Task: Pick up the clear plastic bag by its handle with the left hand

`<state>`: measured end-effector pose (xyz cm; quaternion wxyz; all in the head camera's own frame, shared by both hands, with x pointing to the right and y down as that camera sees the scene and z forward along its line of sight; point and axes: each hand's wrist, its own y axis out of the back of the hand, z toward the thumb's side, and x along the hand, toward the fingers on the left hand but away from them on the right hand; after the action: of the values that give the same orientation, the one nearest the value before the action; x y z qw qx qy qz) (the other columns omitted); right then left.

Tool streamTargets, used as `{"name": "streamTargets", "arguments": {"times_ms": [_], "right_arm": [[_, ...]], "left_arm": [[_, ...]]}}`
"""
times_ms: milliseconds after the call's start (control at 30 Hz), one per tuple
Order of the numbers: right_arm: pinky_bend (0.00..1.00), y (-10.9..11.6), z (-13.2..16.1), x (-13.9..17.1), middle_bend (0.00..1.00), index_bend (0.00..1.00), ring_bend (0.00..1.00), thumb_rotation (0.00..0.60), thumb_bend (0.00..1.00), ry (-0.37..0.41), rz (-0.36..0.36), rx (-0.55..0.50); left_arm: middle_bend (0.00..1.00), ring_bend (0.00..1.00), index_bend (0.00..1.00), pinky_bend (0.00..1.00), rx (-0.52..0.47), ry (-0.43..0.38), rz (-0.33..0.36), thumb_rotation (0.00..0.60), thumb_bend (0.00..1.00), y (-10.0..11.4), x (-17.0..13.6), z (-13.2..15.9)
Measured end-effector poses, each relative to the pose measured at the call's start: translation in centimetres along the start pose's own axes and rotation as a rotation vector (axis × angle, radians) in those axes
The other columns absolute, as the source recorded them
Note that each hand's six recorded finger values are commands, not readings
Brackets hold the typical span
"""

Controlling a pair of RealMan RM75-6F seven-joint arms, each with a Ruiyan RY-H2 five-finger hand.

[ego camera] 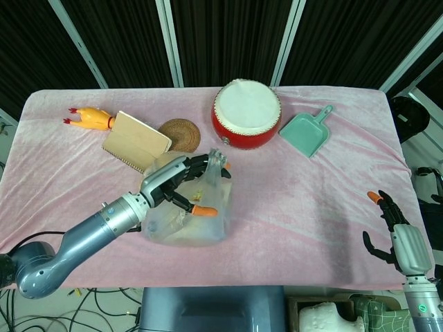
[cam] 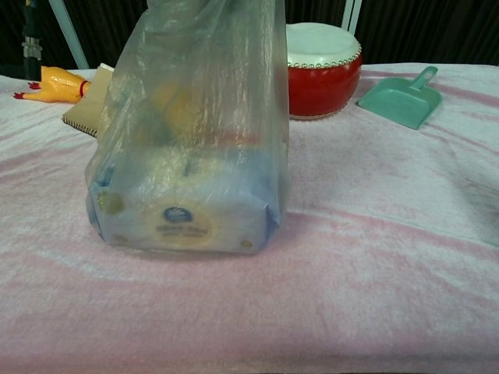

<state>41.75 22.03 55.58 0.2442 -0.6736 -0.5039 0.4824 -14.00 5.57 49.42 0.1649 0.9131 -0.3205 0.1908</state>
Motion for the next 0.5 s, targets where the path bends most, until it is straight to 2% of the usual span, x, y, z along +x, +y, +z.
{"name": "streamTargets", "arguments": {"times_ms": [133,367,500], "right_arm": [[0.27,0.0,0.0,0.0,0.00,0.11,0.08,0.600,0.42,-0.001,0.000,-0.001],[0.27,-0.1,0.0,0.0,0.00,0.11,0.08,0.600,0.42,0.001,0.003,0.001],[0.27,0.0,0.0,0.0,0.00,0.11,0.08,0.600,0.42,0.003,0.003,0.004]], "left_arm": [[0.32,0.22,0.25,0.31,-0.041,-0.057,-0.003,0.600,0.00,-0.4,0.0,1.5],[0.66,0.55,0.49,0.56,-0.106,-0.178,0.030,0.600,0.00,-0.1,-0.4,4.3],[0.77,0.66,0.54,0.65,-0.181,-0.247,0.086,0.600,0.00,0.7,-0.5,5.6]]}}
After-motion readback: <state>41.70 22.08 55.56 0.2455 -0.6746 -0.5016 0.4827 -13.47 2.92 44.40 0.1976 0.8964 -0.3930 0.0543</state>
